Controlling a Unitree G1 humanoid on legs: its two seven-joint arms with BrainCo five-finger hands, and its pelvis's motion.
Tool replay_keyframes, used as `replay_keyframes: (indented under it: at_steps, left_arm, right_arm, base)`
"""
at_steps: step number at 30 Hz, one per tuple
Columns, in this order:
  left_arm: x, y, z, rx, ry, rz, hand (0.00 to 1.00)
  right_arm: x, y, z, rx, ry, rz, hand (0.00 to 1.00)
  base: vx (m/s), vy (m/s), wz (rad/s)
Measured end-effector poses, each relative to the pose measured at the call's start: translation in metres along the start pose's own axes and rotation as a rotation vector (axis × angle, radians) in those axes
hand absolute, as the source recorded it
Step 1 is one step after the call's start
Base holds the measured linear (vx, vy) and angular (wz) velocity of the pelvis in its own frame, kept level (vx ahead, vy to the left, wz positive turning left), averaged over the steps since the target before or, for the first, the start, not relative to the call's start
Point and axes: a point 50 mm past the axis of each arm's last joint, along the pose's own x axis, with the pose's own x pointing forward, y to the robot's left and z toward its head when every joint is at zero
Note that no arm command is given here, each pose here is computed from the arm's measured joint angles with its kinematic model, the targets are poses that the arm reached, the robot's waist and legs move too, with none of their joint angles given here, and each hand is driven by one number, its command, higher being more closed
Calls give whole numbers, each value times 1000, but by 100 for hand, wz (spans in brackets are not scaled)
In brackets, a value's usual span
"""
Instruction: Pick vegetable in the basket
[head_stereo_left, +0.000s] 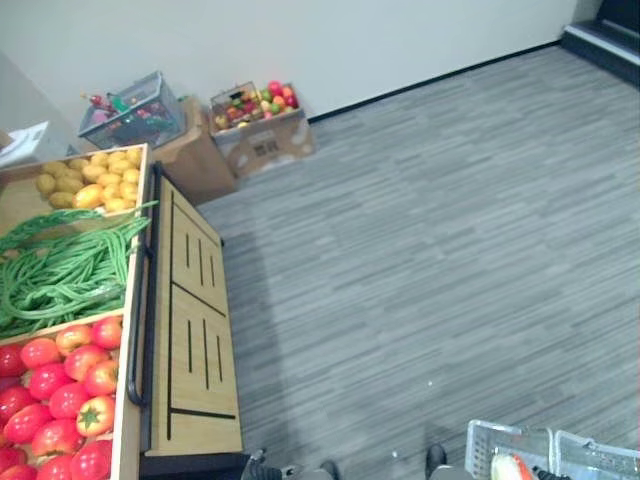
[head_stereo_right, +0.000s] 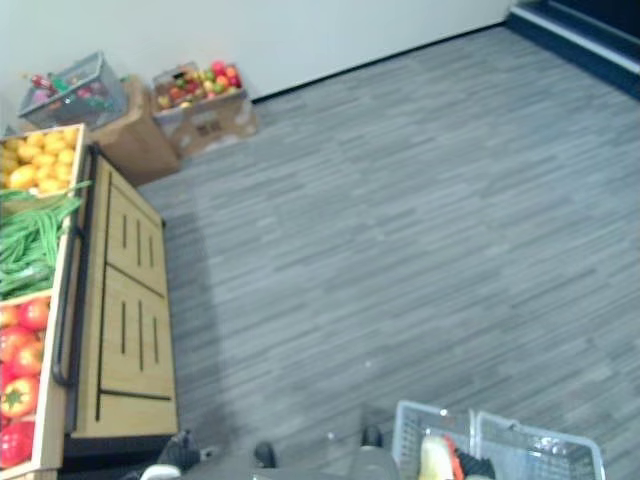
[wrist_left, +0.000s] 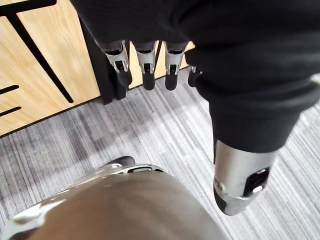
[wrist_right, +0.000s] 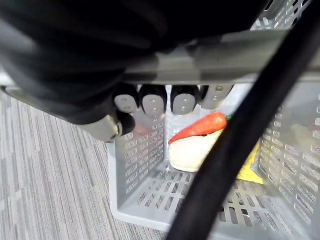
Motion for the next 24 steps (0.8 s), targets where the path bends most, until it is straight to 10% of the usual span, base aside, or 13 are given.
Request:
replay_keyframes:
  at_steps: [13, 24]
  left_arm:
    - [1, 13, -5, 46, 10, 11, 0]
    - [0, 11, -13, -169, 58, 6, 0]
  right_arm:
    - [-6, 14, -18, 6, 47, 33, 100]
    - [-11, 20, -32, 0, 83, 59, 100]
  base:
    - [24, 134, -14]
    - [46, -25, -4]
